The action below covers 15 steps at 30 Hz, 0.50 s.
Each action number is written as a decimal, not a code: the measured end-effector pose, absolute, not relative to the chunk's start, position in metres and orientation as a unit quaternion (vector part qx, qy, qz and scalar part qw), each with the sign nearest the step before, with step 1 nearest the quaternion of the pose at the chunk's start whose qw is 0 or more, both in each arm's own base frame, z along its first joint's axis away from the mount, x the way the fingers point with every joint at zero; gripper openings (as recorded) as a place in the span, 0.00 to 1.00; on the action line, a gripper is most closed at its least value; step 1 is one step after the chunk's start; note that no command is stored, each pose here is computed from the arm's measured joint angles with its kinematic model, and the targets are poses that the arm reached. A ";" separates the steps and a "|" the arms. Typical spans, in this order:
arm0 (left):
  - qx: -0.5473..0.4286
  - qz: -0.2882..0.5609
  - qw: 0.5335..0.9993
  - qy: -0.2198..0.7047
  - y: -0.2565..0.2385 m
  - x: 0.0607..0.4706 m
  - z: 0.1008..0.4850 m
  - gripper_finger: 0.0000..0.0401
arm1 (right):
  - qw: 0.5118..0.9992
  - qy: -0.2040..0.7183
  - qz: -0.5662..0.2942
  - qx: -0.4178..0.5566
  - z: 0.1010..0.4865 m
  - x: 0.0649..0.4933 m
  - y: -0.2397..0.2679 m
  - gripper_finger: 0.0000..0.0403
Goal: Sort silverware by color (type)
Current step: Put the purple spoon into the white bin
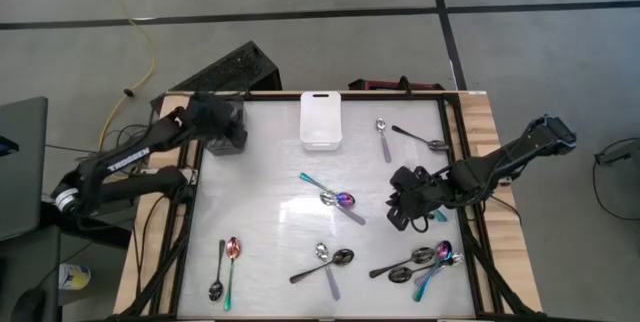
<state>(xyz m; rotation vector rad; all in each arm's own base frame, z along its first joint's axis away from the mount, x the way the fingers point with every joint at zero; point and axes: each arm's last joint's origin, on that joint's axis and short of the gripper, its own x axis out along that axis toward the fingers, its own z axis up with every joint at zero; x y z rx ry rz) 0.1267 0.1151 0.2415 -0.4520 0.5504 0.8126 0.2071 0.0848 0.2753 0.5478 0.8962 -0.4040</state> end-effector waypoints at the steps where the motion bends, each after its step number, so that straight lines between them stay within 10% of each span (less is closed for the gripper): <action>1: -0.206 0.377 0.867 0.253 0.109 0.130 0.245 0.14 | 0.848 0.421 -0.188 0.263 0.276 0.208 0.086 0.30; 15: -0.147 0.037 0.972 0.182 -0.011 0.190 0.240 0.14 | 0.870 0.359 -0.163 0.295 0.284 0.218 0.091 0.30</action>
